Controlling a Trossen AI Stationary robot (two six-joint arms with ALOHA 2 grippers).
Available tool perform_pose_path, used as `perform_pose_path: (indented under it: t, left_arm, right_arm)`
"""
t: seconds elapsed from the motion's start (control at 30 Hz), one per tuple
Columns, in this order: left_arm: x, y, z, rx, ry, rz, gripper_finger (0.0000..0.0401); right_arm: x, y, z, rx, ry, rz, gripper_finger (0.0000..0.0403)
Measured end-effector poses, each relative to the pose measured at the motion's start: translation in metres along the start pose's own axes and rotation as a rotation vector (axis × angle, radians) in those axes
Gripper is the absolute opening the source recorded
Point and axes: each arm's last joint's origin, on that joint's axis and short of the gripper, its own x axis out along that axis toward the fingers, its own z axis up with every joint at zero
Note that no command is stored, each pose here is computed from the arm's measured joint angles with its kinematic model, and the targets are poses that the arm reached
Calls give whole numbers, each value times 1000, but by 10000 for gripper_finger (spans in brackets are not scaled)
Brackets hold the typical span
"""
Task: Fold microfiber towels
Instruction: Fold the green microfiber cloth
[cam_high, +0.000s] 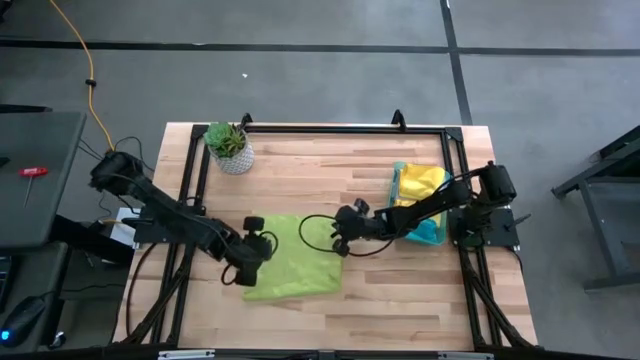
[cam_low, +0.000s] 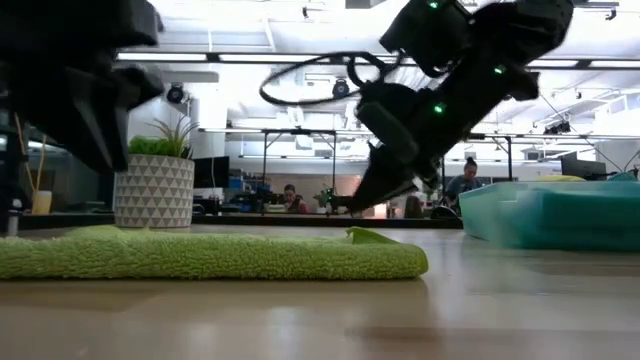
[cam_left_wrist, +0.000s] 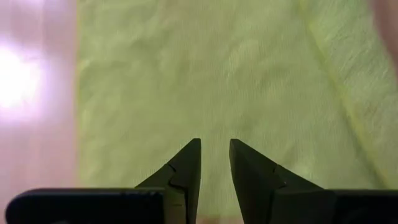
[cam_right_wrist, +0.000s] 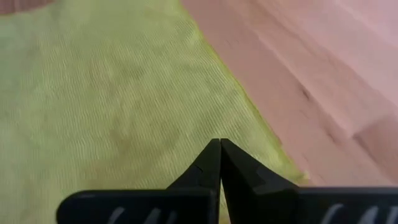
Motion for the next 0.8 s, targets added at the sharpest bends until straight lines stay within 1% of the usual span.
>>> perform_pose_path:
  t: [0.07, 0.1, 0.17, 0.23, 0.3, 0.37, 0.43, 0.53, 0.6, 0.67, 0.8]
  left_arm:
    - [10, 9, -3, -38, -32, -63, 73]
    - [13, 14, -9, -50, -26, -76, 69]
    - [20, 22, -16, -89, -45, -76, 53]
    - [21, 31, -21, -125, -103, -61, 28]
    - [24, 38, -26, -154, -161, -44, 8]
    - [26, 48, -36, -196, -198, -10, 7]
    - [31, 56, -39, -260, -252, 27, 5]
    - [40, 68, -56, -352, -220, 66, 1]
    - [43, 71, -59, -404, -226, 70, 1]
    - [45, 72, -64, -425, -210, 77, 1]
    - [45, 72, -64, -430, -215, 87, 0]
  right_arm:
    - [2, 4, 6, -49, 3, -17, 0]
    - [5, 8, 11, -77, 2, -27, 0]
    - [7, 13, 18, -140, 31, -52, 0]
    - [11, 18, 25, -200, 55, -61, 0]
    - [10, 18, 28, -257, 105, -70, 0]
    - [12, 20, 31, -271, 107, -41, 0]
    - [11, 20, 29, -292, 135, -28, 0]
    - [17, 16, 22, -294, 190, 12, 0]
    - [21, 10, 16, -298, 235, -13, 0]
    - [25, 6, 15, -275, 249, -33, 0]
    - [30, -3, 16, -244, 260, -68, 0]
